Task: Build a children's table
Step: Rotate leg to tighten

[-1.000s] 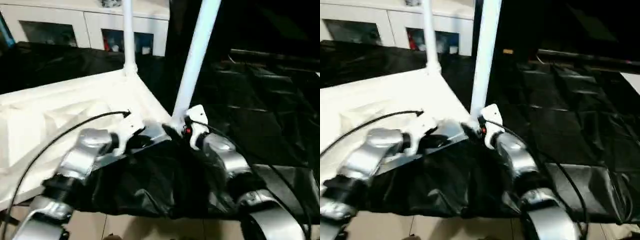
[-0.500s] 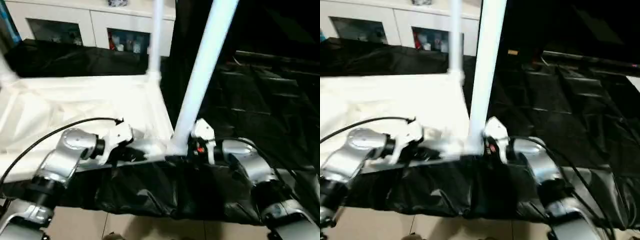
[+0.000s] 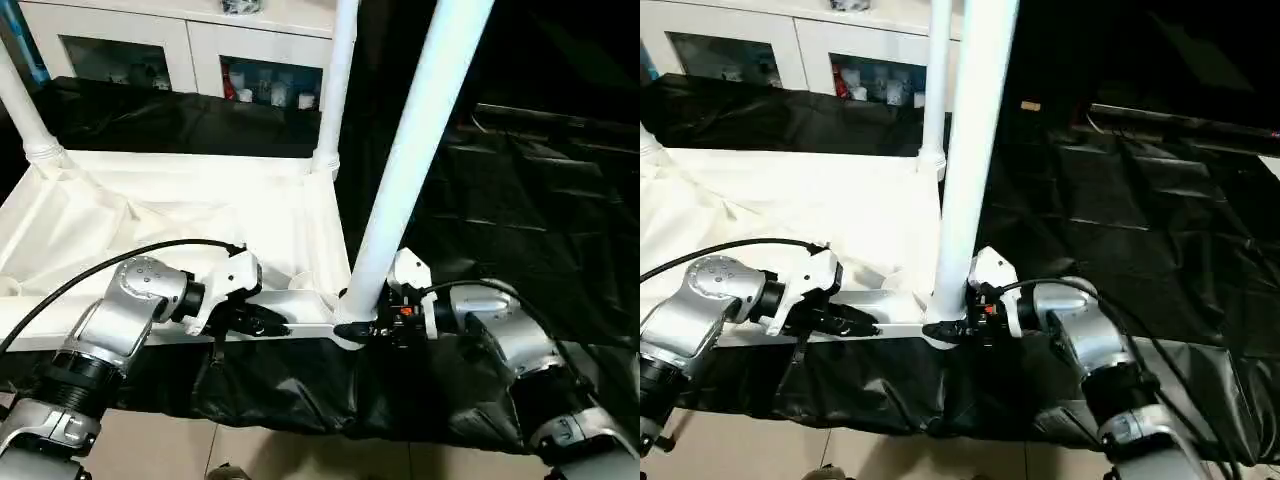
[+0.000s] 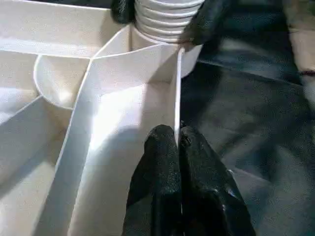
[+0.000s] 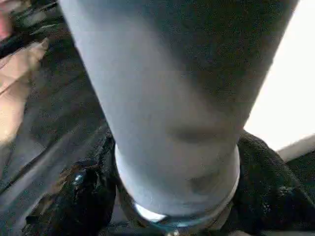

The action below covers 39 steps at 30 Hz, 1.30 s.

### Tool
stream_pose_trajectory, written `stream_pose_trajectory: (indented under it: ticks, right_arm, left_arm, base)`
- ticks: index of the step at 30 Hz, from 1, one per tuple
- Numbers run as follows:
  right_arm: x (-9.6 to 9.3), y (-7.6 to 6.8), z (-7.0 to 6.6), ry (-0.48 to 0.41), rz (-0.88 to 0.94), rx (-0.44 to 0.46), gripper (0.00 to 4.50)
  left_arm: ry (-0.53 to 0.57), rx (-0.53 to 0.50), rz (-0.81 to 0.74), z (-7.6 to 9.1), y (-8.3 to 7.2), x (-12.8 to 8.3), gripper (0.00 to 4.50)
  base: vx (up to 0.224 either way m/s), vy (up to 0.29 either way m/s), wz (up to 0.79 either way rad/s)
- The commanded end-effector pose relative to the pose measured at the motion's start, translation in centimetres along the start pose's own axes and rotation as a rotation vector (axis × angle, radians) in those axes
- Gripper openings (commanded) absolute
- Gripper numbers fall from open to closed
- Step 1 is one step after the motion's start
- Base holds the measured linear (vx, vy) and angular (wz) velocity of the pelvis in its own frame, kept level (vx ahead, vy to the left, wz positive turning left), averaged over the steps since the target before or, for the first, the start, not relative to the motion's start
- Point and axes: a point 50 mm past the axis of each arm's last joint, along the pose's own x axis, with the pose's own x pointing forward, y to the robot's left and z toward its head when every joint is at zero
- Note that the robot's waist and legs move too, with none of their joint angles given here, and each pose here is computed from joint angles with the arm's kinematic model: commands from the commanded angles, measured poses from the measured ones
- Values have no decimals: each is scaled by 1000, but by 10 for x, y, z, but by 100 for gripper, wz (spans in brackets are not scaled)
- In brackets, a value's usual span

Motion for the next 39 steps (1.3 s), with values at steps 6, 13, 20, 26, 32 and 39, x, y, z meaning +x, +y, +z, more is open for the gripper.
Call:
stream_pose_trajectory:
  ticks: [6, 13, 20, 26, 32, 39]
  right_arm:
    - [40, -10, 1, -38, -356, 119, 274]
    - [63, -6, 3, -42, -454, 170, 274]
    - [59, -6, 9, -99, -384, 161, 359]
    - [43, 3, 8, -75, -147, 53, 387]
    - [23, 13, 4, -17, 79, -48, 387]
    - [9, 20, -1, 50, 245, -73, 358]
  left_arm:
    - [-42, -59, 237, 26, 17, 38, 0]
    - [-97, -96, 278, 38, 15, 62, 0]
    - [-110, -42, 200, 39, 8, 60, 0]
    - [-101, 28, 62, 35, 0, 49, 0]
    - [-67, 55, 0, 26, 2, 33, 0]
    - [-59, 50, -73, 18, 0, 19, 0]
  base:
    - [0, 0, 0]
    - [0, 0, 0]
    - [0, 0, 0]
    - [0, 0, 0]
    - [0, 0, 0]
    - [0, 0, 0]
